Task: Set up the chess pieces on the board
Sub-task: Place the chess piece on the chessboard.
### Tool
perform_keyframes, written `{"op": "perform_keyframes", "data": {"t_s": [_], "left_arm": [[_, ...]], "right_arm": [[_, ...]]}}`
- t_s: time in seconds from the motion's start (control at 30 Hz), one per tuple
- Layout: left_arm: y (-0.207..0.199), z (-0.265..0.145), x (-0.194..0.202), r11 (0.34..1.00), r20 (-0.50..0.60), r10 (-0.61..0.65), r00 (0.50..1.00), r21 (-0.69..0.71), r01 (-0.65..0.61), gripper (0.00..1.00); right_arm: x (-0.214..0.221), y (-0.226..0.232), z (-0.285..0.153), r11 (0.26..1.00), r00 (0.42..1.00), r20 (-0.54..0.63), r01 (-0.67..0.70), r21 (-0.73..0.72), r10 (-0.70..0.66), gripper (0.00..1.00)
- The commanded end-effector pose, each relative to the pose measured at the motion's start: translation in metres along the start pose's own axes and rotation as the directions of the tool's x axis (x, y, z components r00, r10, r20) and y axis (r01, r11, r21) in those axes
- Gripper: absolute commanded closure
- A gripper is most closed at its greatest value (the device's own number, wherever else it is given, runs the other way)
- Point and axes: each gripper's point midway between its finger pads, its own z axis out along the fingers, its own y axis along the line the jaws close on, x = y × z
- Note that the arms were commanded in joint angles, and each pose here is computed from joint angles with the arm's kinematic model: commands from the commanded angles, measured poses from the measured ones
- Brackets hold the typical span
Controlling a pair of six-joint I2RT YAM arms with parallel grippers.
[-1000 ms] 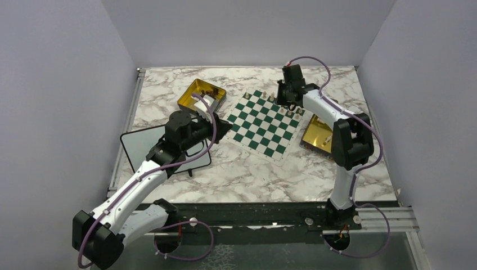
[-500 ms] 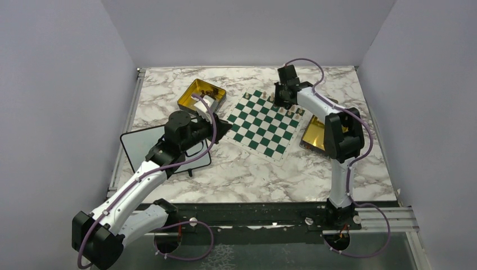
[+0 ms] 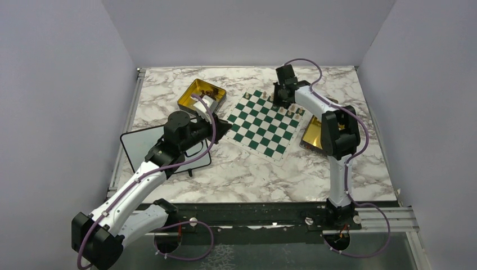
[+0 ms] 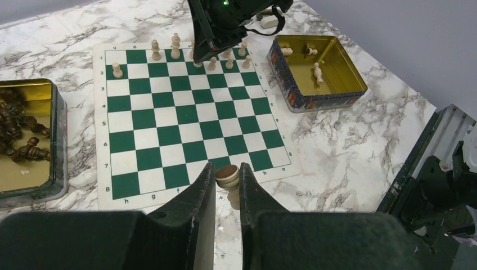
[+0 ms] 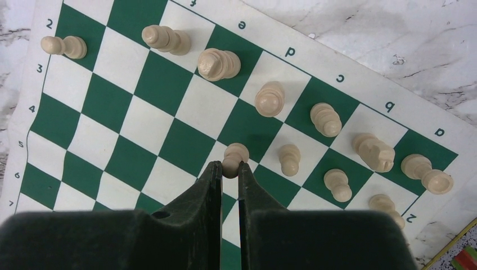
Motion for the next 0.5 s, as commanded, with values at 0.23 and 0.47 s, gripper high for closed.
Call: {"op": "perform_keyframes", "data": {"t_s": [0.23,0.47], "left_arm": [[-0.0079,-0.0041,-0.0052,0.999,0.019,0.014,1.000,0.034,-0.015,0.99],[-0.0084,-0.0039,-0.0063,0.999,0.022,0.015,1.000,0.037,-0.016,1.00]], "right_arm": [[-0.0044,-0.0113,0.0073,0.998,0.999,-0.016,-0.035,0.045,0.036,0.85],[-0.0028,-0.0104,0.0126,0.999,0.999,-0.028,-0.037,0.039,0.038,0.85]]}}
